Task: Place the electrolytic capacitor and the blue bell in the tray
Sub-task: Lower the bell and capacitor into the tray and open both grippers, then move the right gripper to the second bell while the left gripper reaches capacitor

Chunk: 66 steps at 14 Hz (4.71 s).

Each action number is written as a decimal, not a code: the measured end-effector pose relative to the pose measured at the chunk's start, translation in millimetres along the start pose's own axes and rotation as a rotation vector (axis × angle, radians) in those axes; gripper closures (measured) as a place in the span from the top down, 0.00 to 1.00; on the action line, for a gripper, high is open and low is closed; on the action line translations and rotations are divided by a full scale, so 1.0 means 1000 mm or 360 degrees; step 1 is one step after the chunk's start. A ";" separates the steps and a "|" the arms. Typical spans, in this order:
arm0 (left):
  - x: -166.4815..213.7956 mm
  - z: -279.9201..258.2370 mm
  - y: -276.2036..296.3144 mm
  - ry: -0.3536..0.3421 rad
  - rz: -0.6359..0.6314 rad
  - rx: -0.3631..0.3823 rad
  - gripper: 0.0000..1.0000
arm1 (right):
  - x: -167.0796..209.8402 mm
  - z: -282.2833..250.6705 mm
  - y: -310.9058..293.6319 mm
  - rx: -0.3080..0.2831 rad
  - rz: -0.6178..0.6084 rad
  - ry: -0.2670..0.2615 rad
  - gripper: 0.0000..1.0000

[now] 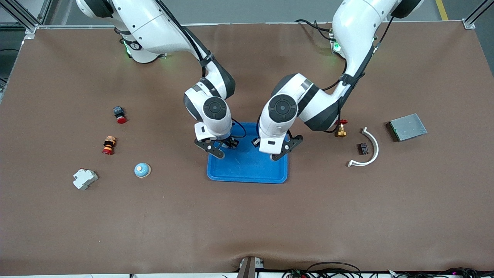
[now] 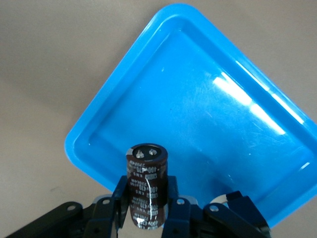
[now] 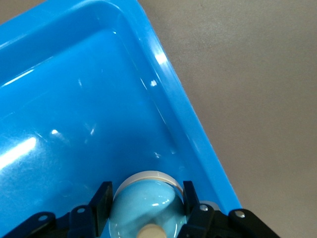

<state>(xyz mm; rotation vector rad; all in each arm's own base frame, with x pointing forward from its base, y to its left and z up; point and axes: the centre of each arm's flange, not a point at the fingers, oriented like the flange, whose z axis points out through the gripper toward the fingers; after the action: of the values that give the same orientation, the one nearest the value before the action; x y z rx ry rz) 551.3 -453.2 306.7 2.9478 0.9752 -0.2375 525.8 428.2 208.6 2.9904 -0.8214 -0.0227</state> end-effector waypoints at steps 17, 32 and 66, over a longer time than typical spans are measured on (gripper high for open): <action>-0.008 0.103 -0.035 0.0038 0.0055 0.0105 0.34 | -0.011 0.018 -0.013 -0.0011 0.0011 0.0018 0.63; -0.017 0.120 -0.036 0.0045 0.0091 0.0142 0.48 | -0.002 0.011 -0.015 -0.0088 -0.0021 0.0057 1.00; 0.215 -0.054 -0.264 0.0173 0.1123 0.0275 1.00 | 0.291 -0.039 0.233 -0.0046 -0.0936 0.0177 1.00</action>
<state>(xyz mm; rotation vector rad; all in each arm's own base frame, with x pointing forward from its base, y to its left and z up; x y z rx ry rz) 571.6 -110.2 333.3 3.2508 -0.1301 -0.1385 658.0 80.2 256.1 3.0477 0.0839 0.1107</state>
